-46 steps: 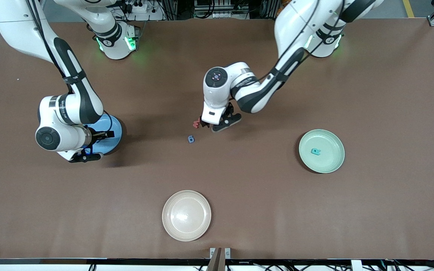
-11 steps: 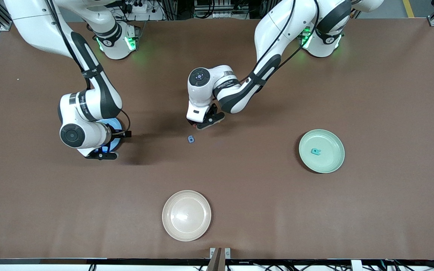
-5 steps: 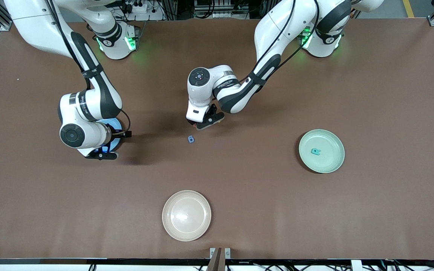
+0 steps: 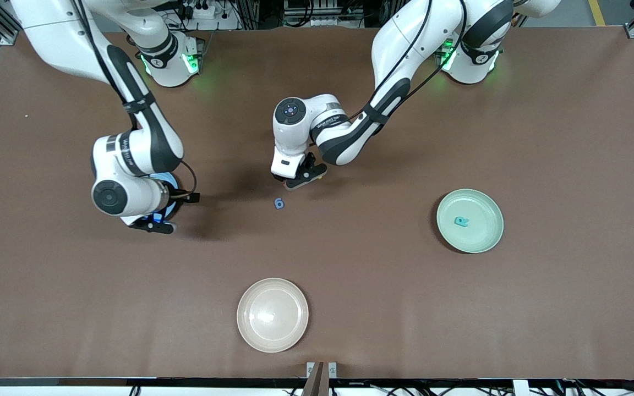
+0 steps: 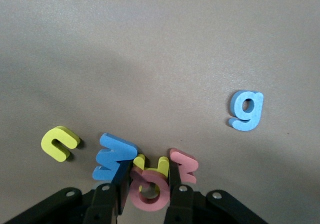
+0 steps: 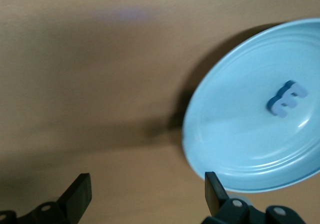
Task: Sort upper and lower case letters into plates
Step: 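Carry the o to the green plate while the right gripper grasps the g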
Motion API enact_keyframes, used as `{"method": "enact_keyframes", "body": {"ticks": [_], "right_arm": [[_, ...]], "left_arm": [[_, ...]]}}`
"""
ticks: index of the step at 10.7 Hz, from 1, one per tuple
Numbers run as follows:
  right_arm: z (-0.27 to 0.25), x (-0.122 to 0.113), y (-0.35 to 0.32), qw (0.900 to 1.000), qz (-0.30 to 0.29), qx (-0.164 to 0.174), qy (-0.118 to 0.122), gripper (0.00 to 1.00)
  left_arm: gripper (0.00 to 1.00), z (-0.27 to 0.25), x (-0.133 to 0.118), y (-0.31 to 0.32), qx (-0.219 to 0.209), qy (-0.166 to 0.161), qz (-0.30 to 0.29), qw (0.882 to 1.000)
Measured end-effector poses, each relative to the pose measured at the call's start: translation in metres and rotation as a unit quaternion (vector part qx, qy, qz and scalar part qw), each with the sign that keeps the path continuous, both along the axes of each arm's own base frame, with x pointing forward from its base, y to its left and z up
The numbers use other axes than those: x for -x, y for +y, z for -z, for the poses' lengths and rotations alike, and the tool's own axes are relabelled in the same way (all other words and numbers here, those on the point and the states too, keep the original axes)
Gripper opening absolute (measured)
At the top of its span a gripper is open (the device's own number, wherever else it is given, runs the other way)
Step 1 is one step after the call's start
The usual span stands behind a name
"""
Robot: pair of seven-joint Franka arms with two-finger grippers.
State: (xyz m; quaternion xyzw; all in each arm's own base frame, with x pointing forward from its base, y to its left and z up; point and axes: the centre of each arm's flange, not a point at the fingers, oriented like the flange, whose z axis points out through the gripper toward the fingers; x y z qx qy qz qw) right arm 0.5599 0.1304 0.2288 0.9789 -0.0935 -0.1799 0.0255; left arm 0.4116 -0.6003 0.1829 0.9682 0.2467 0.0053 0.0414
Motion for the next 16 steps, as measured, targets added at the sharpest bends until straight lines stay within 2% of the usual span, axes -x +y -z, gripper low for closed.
{"method": "enact_keyframes", "body": {"ticks": [3, 5, 8, 12, 14, 16], "right_arm": [[-0.002, 0.005, 0.027, 1.000, 0.016, 0.014, -0.004, 1.00], [-0.003, 0.004, 0.027, 1.000, 0.019, 0.015, -0.005, 1.00], [-0.005, 0.005, 0.037, 0.999, 0.034, 0.004, -0.004, 1.00], [-0.018, 0.013, 0.110, 0.996, 0.093, 0.010, -0.015, 1.00], [-0.018, 0.016, 0.156, 0.991, 0.127, 0.014, -0.035, 1.00], [-0.005, 0.025, 0.197, 0.990, 0.125, 0.002, -0.070, 1.00]], "left_arm": [[0.36, 0.000, -0.003, 0.002, -0.004, -0.001, 0.008, 1.000], [0.36, -0.013, -0.016, 0.012, -0.021, 0.000, 0.020, 1.000], [0.36, -0.073, -0.061, 0.048, -0.021, 0.017, 0.034, 0.999], [0.36, -0.129, -0.146, 0.159, -0.010, 0.055, 0.071, 0.996], [0.36, -0.143, -0.179, 0.221, -0.004, 0.062, 0.095, 0.994], [0.36, -0.161, -0.199, 0.288, 0.011, 0.087, 0.127, 0.988]]}}
